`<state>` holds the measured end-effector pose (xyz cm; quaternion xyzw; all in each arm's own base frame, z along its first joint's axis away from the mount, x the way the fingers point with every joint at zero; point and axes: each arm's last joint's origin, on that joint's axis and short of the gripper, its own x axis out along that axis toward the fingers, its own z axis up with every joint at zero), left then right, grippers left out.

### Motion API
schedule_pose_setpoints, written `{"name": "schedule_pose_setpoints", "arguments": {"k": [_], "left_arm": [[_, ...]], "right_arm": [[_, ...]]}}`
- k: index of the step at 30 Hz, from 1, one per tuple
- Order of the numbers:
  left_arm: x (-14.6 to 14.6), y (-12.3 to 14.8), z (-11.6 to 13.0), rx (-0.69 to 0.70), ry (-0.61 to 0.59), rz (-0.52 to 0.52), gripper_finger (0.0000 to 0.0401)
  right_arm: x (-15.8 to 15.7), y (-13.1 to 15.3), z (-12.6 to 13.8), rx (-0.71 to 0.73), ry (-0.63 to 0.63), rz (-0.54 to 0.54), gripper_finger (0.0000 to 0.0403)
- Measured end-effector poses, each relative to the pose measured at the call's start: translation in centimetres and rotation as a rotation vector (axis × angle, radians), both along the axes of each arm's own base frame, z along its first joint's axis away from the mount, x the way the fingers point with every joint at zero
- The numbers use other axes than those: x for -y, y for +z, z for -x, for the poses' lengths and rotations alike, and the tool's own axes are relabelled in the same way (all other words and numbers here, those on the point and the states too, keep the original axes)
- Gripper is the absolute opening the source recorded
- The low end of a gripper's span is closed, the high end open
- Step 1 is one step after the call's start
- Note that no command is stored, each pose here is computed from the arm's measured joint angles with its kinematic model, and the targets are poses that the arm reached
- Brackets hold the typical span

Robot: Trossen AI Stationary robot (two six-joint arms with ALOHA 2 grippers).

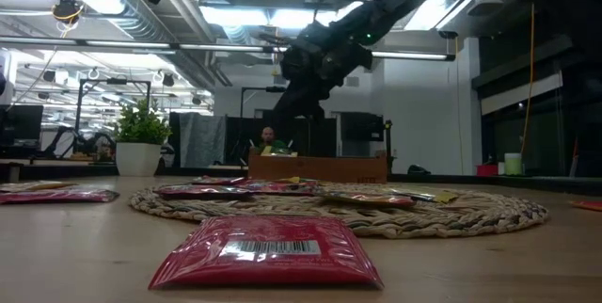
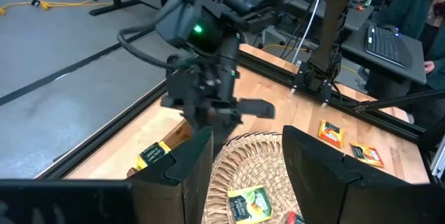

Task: Pick & Place Tea
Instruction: Put the bottom yellow tea bag into the left of the wooden organizer

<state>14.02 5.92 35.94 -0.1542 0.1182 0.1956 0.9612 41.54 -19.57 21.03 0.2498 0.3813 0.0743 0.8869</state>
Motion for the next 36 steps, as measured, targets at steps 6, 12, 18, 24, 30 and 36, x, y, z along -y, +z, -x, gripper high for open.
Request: {"name": "schedule_pose_setpoints", "arguments": {"k": [6,12,18,24,30,36], "left_arm": [[0.0,0.0,0.0,0.005,0.004,0.013,0.0169],[0.0,0.0,0.0,0.005,0.005,0.014,0.0169],[0.0,0.0,0.0,0.005,0.006,0.014,0.0169],[0.0,0.0,0.0,0.004,0.004,0.015,0.0169],[0.0,0.0,0.0,0.006,-0.01,0.019,0.0169],[0.2,0.0,-0.1,0.011,-0.055,0.031,0.0169]], "right_arm": [[-2.9,0.3,-0.1,-0.066,0.084,-0.04,0.0013],[-5.6,0.6,1.2,-0.268,0.125,-0.018,0.0006],[-9.0,2.0,2.1,-0.43,0.09,0.078,0.0008],[-12.1,3.3,2.2,-0.468,0.08,0.093,0.001],[-15.2,3.1,2.3,-0.545,0.059,0.068,0.0013],[-17.9,2.3,3.0,-0.618,0.069,0.048,0.006]]}}
